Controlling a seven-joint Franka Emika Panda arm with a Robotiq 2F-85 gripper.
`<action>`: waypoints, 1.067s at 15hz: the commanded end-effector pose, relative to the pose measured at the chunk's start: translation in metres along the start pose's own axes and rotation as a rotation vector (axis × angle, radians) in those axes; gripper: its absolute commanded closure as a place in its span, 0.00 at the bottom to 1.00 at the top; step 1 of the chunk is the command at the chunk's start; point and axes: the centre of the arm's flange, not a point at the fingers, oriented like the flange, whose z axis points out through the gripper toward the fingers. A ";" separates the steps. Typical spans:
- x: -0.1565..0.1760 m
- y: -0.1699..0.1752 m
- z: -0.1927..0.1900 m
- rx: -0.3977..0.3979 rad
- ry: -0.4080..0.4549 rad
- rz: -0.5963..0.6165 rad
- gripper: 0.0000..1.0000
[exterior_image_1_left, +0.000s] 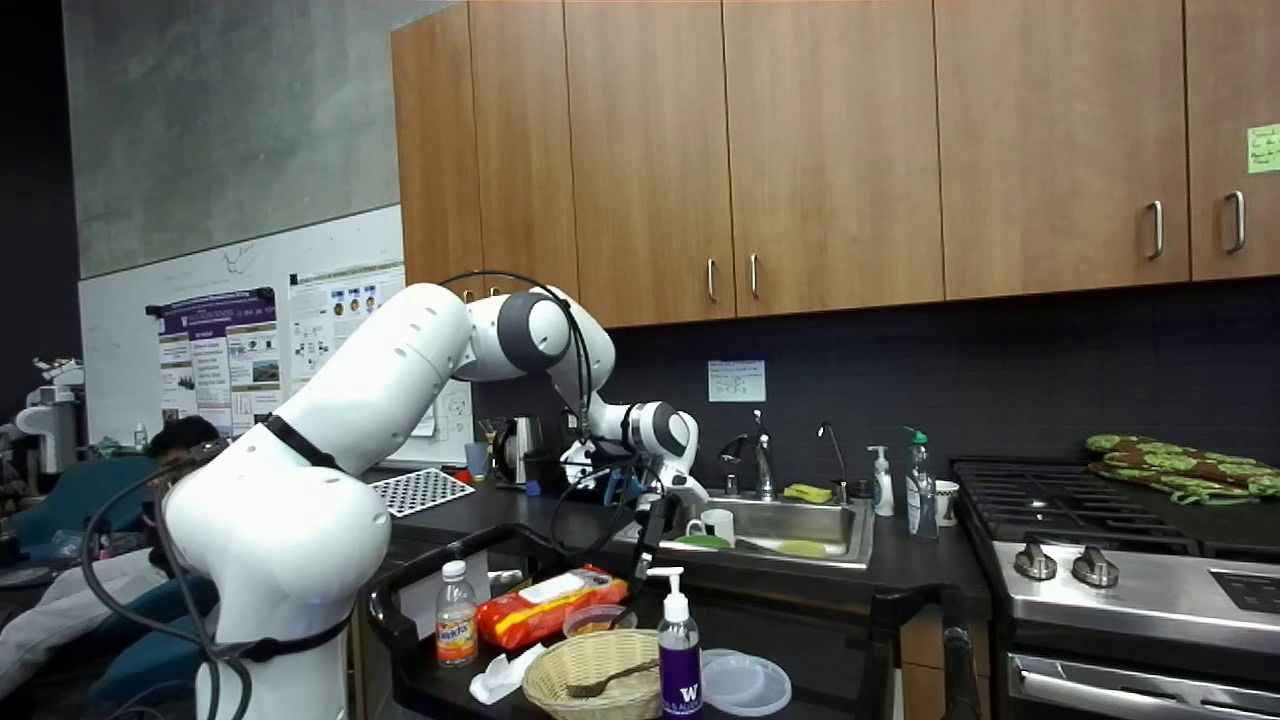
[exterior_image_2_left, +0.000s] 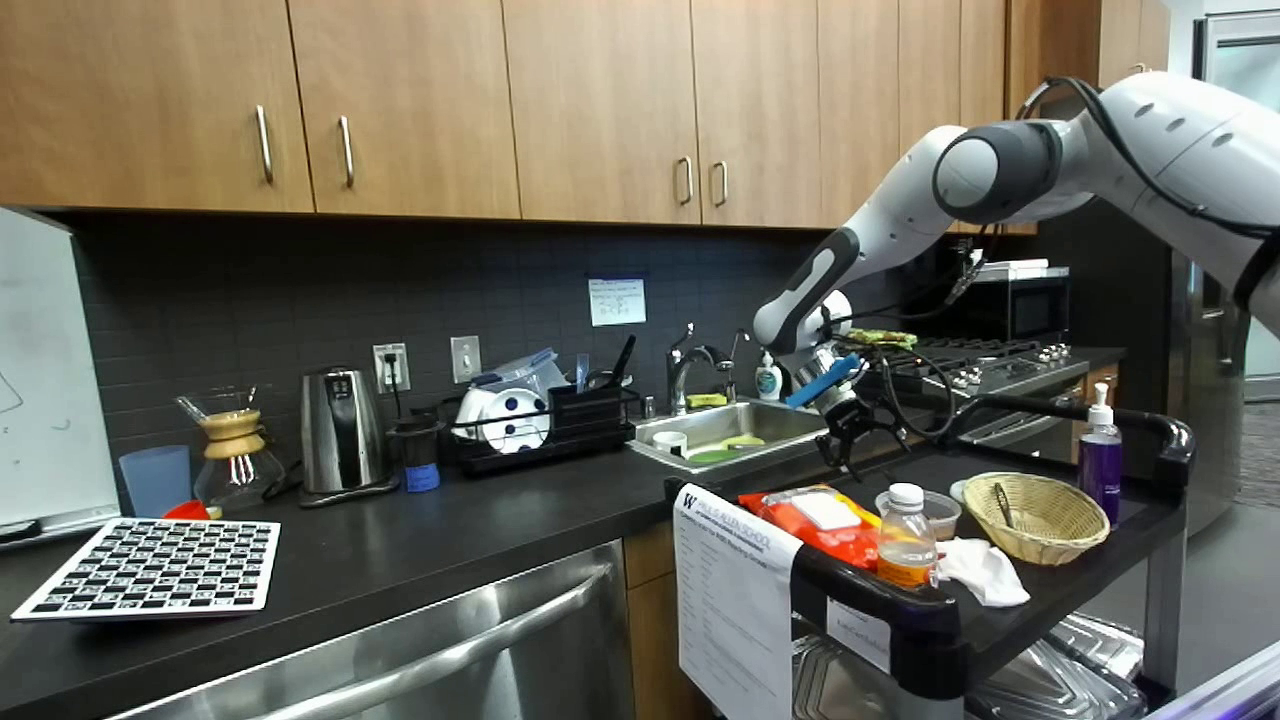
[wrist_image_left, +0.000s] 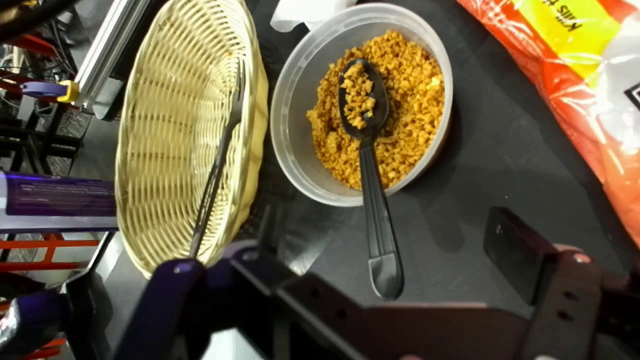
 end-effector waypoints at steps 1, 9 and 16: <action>0.000 0.014 -0.009 -0.022 -0.018 0.091 0.00; 0.006 0.025 -0.002 -0.076 -0.060 0.203 0.00; 0.008 0.021 0.008 -0.113 -0.088 0.255 0.00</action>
